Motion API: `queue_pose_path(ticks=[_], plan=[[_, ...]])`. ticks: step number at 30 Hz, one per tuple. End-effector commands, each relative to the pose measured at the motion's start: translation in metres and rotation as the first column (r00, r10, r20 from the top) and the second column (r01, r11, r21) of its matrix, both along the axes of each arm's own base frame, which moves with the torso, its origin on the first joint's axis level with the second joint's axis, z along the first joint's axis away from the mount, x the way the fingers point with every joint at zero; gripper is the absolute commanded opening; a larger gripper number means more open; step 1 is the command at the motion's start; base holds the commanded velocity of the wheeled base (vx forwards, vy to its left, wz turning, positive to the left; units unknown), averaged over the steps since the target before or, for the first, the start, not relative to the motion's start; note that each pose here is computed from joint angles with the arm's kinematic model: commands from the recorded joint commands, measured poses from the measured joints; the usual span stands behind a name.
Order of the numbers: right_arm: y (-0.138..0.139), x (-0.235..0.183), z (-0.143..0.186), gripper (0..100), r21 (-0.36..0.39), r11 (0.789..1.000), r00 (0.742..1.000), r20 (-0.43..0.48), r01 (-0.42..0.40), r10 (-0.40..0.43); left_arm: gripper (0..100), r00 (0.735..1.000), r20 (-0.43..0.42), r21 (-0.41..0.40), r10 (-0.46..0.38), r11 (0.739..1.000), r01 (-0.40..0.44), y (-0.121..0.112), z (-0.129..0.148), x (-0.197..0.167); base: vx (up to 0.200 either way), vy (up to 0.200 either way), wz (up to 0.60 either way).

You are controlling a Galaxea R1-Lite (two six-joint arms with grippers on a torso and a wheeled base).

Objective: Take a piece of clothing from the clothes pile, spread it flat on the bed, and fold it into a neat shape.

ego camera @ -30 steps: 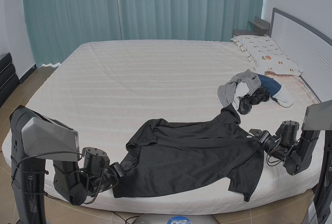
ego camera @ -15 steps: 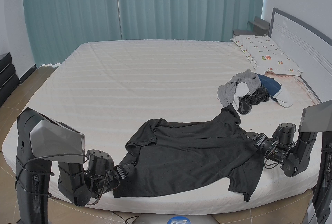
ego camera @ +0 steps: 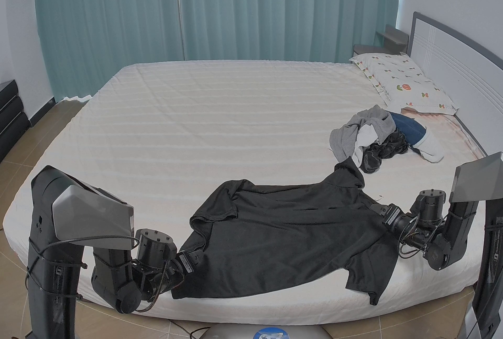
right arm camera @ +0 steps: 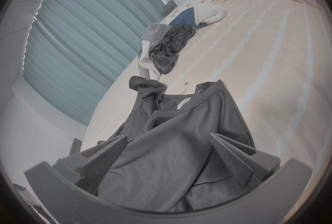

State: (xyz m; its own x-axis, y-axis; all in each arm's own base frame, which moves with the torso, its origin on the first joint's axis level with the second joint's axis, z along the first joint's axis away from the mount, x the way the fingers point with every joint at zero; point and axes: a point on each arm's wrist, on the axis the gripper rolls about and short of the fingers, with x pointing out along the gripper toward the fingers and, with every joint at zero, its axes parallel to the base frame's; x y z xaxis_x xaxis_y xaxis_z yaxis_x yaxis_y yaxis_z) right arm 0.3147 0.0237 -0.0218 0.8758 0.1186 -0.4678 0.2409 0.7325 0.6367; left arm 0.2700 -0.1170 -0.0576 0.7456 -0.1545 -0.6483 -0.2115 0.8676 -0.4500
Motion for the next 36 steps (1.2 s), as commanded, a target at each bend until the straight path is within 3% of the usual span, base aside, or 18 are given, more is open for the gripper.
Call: queue_pose_path(ticks=[1, 7, 14, 15, 27, 36], plan=[[0.0, -0.004, -0.002, 100, 0.0, 1.0, 1.0, -0.005, -0.002, 0.002, 100, 1.0, 0.002, -0.002, 0.009, 1.0, -0.009, 0.001, 0.001, 0.0, 0.0, 0.0, 0.0], [0.0, -0.005, 0.0, 100, -0.001, 1.0, 1.0, 0.019, -0.003, 0.003, 100, 0.998, 0.055, -0.024, 0.01, 1.0, -0.009, 0.0, 0.006, 0.001, 0.0, 0.0, 0.0], [0.001, -0.005, 0.001, 100, -0.001, 1.0, 1.0, 0.022, -0.008, 0.008, 100, 0.999, 0.035, -0.013, 0.005, 1.0, -0.004, 0.001, 0.0, -0.002, 0.0, 0.0, 0.0], [0.001, -0.005, 0.001, 100, -0.001, 1.0, 1.0, 0.022, -0.008, 0.008, 0, 1.0, 0.03, -0.01, 0.003, 1.0, -0.003, 0.002, -0.002, -0.002, 0.0, 0.0, 0.0], [0.001, -0.005, 0.001, 100, 0.0, 1.0, 1.0, 0.02, -0.007, 0.007, 0, 0.998, 0.044, -0.019, 0.055, 0.998, -0.054, 0.012, 0.001, 0.004, 0.0, 0.0, 0.0], [-0.009, -0.019, 0.005, 100, 0.015, 1.0, 1.0, -0.008, -0.008, 0.008, 0, 0.971, 0.089, -0.124, 0.22, 0.97, -0.208, 0.043, 0.029, 0.01, 0.0, 0.0, 0.0]])
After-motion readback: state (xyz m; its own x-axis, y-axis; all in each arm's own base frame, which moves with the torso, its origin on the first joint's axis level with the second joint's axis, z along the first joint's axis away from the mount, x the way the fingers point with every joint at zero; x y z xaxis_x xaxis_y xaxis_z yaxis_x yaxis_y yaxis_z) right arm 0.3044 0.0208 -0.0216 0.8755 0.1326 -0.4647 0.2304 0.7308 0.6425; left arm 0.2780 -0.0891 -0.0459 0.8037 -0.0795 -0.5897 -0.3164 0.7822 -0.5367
